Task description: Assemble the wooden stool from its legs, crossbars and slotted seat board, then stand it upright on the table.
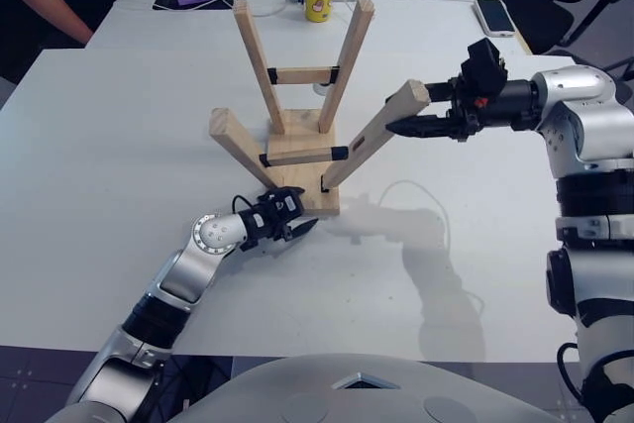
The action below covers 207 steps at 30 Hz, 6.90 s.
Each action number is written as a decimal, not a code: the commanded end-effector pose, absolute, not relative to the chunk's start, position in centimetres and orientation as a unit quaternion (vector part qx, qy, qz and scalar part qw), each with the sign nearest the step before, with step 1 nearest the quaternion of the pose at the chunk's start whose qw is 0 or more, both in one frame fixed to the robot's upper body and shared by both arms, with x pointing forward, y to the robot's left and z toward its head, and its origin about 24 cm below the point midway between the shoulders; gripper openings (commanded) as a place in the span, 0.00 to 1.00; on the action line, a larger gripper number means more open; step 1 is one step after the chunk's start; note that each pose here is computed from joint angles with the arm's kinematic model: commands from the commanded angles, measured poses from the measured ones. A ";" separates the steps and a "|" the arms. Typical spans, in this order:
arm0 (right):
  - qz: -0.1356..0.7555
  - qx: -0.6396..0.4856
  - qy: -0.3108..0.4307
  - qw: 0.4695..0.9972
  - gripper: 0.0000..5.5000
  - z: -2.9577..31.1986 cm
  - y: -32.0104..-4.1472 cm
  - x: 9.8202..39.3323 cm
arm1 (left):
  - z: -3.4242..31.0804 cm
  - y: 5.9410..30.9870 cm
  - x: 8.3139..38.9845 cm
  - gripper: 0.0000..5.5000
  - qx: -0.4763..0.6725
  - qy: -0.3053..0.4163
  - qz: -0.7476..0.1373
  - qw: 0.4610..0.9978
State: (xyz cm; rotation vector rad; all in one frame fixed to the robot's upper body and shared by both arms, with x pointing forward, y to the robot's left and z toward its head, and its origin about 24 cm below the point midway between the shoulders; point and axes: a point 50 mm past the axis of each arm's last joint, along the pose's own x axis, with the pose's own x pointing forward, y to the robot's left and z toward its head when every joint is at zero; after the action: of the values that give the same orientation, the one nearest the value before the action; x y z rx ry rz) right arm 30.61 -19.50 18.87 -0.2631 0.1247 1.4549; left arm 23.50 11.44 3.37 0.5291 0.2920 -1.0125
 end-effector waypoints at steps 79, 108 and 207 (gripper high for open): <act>0.617 -0.115 0.182 0.757 0.37 9.5 -13.1 30.2 | 15.2 11.4 20.5 0.00 0.374 -0.311 -0.183 0.855; 0.589 -0.082 0.133 0.793 0.49 9.6 -13.8 31.1 | -4.2 15.0 21.4 0.00 0.239 0.250 -0.217 0.913; 0.163 0.153 0.010 0.975 0.00 10.4 -11.8 26.4 | 10.8 12.9 24.2 0.00 0.112 -0.038 -0.162 0.980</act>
State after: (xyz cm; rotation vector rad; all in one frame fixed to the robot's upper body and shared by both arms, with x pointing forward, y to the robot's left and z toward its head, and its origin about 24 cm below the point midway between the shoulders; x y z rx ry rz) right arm 26.00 -12.14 9.77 0.3082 0.0349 0.3155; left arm 24.25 13.70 11.70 0.2159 -0.1395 -0.2955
